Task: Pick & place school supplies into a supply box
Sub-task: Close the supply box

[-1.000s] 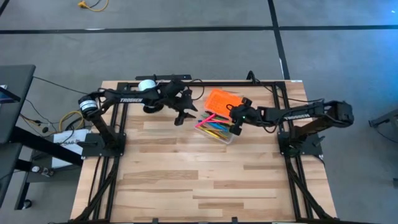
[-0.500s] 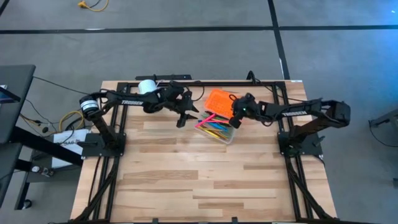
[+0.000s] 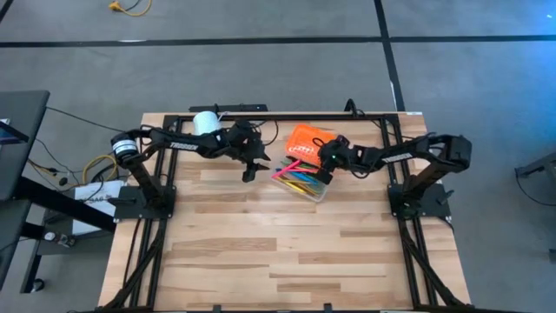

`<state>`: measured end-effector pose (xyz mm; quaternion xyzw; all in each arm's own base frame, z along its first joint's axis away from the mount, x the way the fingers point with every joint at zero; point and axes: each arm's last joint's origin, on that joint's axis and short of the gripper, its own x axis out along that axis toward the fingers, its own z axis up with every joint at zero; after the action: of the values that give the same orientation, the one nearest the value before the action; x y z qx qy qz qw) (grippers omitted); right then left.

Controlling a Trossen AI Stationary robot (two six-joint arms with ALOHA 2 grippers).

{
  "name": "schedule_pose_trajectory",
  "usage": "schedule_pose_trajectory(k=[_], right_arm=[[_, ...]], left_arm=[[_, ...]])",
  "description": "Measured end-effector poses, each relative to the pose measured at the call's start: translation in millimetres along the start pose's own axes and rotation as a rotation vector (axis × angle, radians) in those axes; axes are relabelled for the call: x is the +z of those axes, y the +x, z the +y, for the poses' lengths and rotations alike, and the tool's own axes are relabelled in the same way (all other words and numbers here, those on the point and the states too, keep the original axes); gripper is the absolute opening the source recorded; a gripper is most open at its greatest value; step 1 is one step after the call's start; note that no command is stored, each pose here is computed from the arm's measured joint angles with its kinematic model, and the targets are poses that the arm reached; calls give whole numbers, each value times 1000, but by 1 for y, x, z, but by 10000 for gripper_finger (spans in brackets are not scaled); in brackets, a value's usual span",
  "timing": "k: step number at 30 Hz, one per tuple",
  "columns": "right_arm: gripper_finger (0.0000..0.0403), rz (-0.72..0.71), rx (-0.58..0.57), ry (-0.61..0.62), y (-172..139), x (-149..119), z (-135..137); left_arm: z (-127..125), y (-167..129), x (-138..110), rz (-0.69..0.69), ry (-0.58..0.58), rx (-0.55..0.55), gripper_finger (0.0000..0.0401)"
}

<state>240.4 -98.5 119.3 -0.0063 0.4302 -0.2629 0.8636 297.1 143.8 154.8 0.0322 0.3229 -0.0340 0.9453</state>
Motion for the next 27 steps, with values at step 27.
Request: schedule_pose_trajectory(k=[27], right_arm=[[97, -81, 128, -118, -4, 8, 15]], left_arm=[[-7, 22, -22, 55, 25, 3, 161]])
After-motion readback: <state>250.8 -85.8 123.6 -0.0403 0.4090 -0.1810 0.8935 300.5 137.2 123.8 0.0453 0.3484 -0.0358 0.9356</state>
